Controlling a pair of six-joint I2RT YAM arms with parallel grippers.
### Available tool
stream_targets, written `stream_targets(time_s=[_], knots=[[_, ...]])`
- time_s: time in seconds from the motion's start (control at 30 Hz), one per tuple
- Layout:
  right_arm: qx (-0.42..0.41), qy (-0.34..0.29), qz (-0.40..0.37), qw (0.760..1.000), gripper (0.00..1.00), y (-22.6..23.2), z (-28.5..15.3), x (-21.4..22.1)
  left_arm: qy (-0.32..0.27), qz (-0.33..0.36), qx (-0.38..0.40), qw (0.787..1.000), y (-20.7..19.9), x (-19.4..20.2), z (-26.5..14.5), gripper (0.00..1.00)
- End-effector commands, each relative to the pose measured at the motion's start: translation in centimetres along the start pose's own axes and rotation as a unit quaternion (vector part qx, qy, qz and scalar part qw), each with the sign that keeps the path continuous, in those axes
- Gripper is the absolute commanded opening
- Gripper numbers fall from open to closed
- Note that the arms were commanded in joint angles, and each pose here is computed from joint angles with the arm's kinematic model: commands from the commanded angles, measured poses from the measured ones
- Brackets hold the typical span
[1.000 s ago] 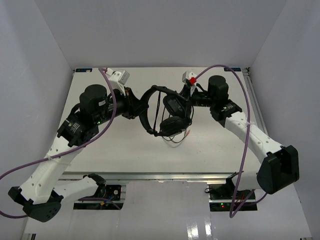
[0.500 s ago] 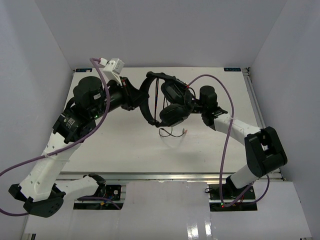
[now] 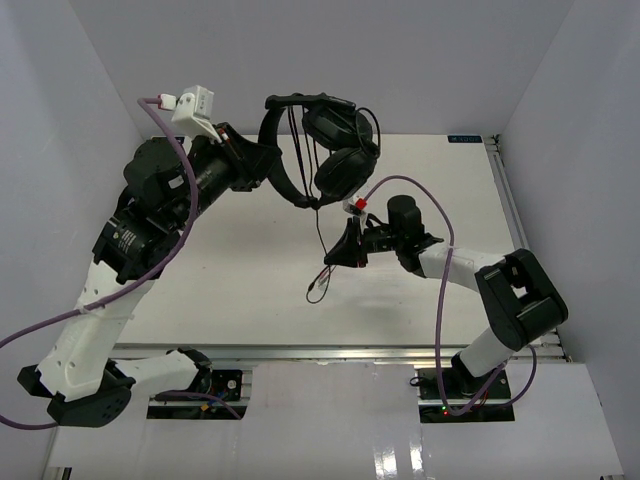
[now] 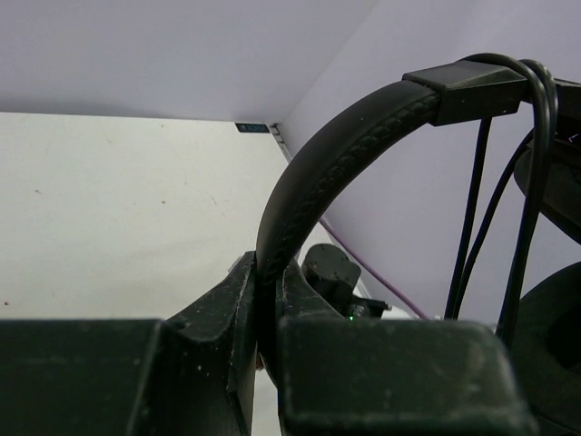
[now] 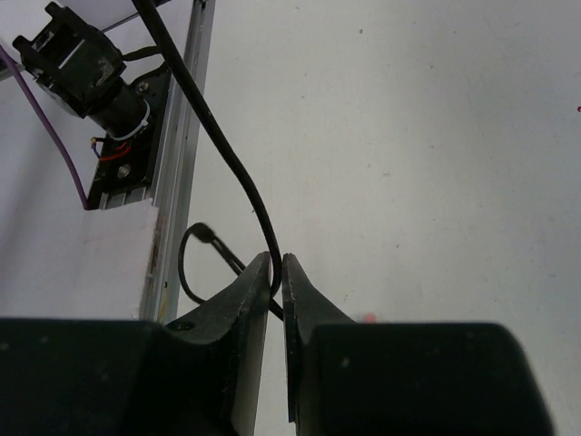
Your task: Wrap the headphones
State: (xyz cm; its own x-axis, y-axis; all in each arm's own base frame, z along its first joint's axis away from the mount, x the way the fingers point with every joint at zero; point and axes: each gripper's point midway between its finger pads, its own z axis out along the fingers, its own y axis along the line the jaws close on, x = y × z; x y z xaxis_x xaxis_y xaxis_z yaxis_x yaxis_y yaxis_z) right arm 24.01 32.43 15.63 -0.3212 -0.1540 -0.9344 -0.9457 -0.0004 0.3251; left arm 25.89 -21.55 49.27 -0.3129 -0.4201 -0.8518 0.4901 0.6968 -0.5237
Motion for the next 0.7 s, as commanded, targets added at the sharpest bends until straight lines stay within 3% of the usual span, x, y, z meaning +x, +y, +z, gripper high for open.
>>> stream_targets(time_s=[0.0,0.1,0.43,0.67], knots=[[-0.015,-0.006,-0.041,0.999,0.13,0.9,-0.1,-0.3,-0.093,-0.03,-0.027,0.995,-0.3,-5.0,-1.3,0.0],[-0.004,-0.005,-0.065,0.998,0.08,1.2,-0.6,-0.9,-0.11,-0.033,-0.049,0.992,0.5,-5.5,-1.4,0.0],[0.018,0.019,-0.15,0.988,0.08,3.1,-2.6,-2.5,-0.141,-0.047,-0.111,0.983,3.2,-5.8,-2.1,0.0],[0.035,0.092,-0.263,0.96,0.08,5.2,-4.6,-3.8,-0.181,-0.045,-0.192,0.964,6.5,-6.3,-2.0,0.0]])
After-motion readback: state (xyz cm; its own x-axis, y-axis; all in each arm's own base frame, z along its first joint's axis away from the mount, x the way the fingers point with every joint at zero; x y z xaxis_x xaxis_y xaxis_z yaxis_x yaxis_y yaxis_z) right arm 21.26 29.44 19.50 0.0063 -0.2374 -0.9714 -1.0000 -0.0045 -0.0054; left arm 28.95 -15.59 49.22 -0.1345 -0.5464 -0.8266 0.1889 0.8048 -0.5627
